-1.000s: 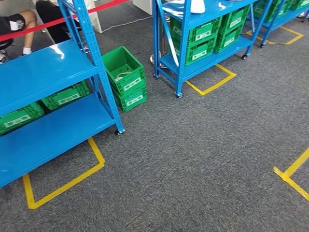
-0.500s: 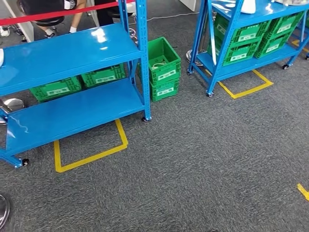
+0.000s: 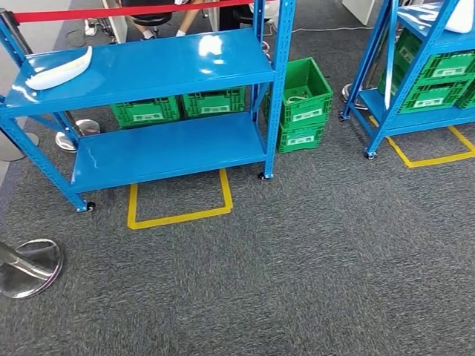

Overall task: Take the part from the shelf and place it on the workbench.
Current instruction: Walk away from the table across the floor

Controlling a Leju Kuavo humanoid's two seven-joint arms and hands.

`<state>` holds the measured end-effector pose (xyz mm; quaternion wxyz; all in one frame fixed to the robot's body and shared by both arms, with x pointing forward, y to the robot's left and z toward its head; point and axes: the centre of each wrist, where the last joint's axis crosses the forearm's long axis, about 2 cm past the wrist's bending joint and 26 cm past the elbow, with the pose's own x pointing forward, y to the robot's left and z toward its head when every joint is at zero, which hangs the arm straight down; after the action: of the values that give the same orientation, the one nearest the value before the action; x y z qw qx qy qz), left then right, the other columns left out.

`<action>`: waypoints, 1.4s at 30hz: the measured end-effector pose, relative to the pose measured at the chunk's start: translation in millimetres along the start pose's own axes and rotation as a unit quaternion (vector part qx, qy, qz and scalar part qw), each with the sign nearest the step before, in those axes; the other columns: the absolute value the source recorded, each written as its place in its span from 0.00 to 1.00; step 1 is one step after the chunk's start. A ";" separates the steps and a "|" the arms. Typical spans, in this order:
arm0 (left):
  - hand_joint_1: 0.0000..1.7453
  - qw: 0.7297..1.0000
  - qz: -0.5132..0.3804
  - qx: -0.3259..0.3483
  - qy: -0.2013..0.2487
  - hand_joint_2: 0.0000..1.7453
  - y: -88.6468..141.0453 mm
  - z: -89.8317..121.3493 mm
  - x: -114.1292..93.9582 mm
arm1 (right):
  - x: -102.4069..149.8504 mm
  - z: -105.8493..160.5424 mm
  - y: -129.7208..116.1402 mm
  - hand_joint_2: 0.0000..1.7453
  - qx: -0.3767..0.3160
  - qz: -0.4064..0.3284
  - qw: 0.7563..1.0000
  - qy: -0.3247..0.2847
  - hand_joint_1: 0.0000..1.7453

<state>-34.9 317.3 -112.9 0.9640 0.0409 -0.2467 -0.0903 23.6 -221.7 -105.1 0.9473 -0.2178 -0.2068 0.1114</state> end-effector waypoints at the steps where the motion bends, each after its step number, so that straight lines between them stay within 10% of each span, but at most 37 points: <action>1: 0.00 1.000 0.000 0.000 0.000 0.00 -0.3 0.4 -0.6 | -0.1 0.2 0.2 0.00 0.000 0.000 1.000 0.000 0.00; 42: 0.00 1.000 -0.014 0.004 -0.015 0.00 -2.3 9.2 -14.5 | -18.8 10.7 6.4 0.00 0.008 0.013 1.000 0.018 0.00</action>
<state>-52.2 317.6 -111.9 0.9585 0.0468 -0.2613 -0.1035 1.3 -217.8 -105.7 0.9510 -0.2147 -0.1862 0.1215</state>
